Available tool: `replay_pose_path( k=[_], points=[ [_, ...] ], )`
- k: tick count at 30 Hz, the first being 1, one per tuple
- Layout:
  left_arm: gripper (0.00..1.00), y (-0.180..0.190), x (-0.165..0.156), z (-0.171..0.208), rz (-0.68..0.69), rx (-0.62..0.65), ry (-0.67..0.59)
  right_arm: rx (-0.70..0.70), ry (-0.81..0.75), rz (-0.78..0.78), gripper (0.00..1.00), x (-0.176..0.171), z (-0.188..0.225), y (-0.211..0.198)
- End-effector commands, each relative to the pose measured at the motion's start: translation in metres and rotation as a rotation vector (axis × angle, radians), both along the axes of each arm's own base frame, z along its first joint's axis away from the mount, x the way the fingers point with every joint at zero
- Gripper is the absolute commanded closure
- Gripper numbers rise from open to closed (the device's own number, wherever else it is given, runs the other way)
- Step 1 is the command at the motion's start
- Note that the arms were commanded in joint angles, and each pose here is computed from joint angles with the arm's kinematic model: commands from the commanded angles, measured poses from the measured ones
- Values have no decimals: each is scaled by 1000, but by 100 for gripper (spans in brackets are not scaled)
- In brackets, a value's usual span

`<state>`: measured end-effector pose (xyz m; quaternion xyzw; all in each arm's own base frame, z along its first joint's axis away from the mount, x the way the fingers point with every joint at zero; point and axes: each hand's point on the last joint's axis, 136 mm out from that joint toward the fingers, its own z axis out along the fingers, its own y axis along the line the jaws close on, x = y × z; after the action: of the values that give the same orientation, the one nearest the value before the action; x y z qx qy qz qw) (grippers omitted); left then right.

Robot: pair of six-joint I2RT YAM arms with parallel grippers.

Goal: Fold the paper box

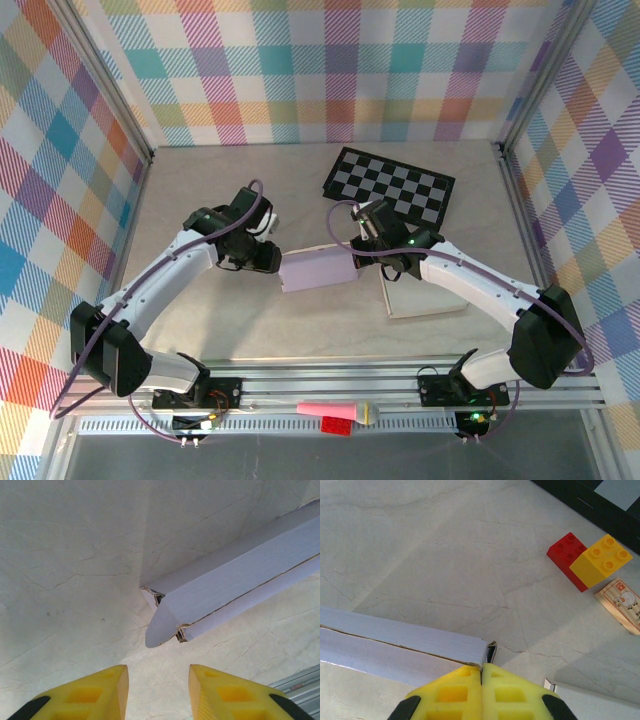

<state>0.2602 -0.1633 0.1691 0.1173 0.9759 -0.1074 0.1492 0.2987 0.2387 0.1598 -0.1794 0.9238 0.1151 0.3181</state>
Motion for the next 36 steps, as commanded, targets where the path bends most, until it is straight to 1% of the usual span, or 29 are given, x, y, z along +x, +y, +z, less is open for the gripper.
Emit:
replay_pose_path(
  k=[1,5,11,25,27,36],
  points=[
    [67,-6,10,10,-14,-31,-33,-23,54,21,100,-13,-8,-2],
    [71,-8,12,5,-17,-30,-20,-19,53,23,100,-12,-8,0],
    [75,-9,18,6,-18,-21,-40,-17,57,23,100,-13,-9,0],
    [82,-9,25,1,-34,11,-36,-20,60,28,100,-12,-10,1],
    [85,-9,26,2,-36,11,-38,-18,59,29,100,-12,-10,2],
    [88,-12,27,3,-21,-3,-28,-16,62,34,100,-12,-10,3]
  ],
)
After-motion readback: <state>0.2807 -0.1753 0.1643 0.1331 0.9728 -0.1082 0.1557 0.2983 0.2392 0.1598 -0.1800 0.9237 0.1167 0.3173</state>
